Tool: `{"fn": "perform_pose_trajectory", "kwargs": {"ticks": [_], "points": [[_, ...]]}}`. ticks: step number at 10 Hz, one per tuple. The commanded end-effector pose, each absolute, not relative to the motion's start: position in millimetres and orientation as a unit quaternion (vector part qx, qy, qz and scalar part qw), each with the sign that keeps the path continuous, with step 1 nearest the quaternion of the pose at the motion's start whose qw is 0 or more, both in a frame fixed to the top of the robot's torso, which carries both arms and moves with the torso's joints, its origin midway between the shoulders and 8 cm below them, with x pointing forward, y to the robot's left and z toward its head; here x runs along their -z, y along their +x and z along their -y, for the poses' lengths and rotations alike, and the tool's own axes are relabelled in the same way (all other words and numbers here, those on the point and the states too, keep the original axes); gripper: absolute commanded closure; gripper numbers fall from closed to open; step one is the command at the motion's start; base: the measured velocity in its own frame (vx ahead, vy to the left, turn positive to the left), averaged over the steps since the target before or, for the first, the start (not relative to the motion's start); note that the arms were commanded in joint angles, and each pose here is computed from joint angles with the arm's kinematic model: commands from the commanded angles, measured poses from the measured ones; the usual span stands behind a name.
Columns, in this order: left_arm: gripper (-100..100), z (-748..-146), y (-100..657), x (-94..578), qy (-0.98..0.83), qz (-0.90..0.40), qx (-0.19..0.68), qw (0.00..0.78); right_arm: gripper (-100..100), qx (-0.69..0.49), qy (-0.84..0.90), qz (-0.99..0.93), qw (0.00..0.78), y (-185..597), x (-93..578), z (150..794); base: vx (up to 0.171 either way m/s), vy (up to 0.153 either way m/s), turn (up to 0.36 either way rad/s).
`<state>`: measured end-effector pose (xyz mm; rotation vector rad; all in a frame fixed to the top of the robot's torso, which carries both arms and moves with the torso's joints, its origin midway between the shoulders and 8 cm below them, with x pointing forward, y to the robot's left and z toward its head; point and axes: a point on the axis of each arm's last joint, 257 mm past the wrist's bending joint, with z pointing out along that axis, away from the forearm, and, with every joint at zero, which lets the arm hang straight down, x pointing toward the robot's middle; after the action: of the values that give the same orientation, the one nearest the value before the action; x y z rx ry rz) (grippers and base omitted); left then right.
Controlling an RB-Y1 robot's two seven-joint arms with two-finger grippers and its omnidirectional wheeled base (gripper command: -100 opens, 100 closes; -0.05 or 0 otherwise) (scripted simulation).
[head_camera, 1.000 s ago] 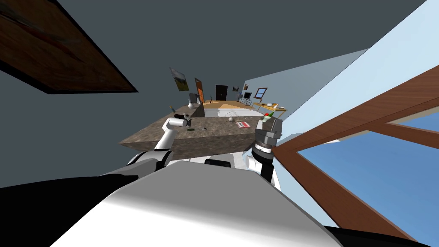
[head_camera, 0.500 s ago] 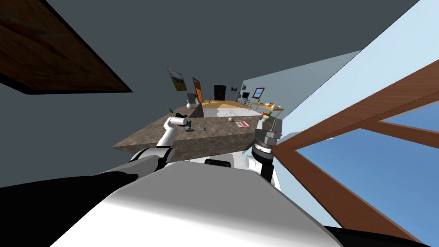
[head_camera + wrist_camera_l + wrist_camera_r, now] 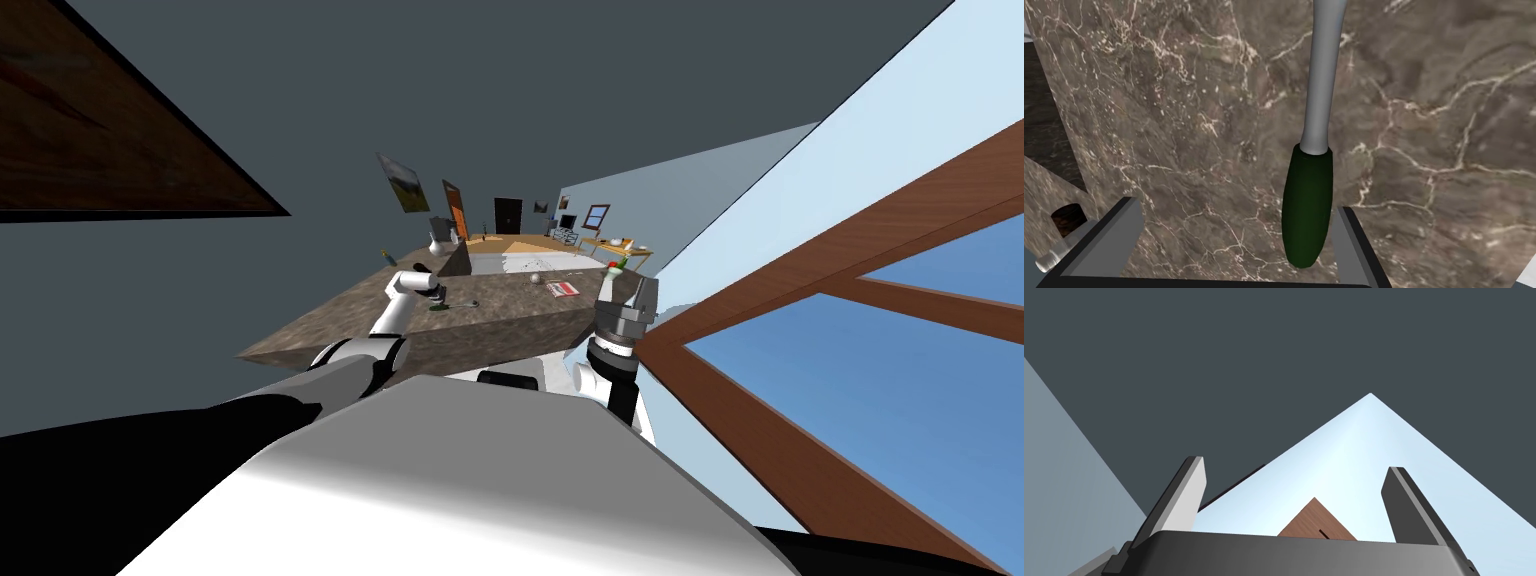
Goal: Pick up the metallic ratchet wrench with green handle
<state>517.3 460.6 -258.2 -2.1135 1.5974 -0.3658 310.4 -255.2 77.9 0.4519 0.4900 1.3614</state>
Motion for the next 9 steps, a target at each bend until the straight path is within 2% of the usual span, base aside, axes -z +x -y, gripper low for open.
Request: {"fn": "perform_pose_trajectory", "kwargs": {"ticks": [1, 9], "points": [[-100, -458.4, 509.3, 266.6, -0.779, -0.58, 0.118, 0.209, 0, -0.617, 0.205, -0.222, 0.726, 310.4, -77.9, 255.2, 0.021, 0.035, -0.048], [-100, -439.2, 461.2, 304.3, -0.822, -0.562, 0.042, 0.078, 0, -0.617, 0.205, -0.222, 0.726, 310.4, -77.9, 255.2, 0.032, 0.038, -0.075]]}}
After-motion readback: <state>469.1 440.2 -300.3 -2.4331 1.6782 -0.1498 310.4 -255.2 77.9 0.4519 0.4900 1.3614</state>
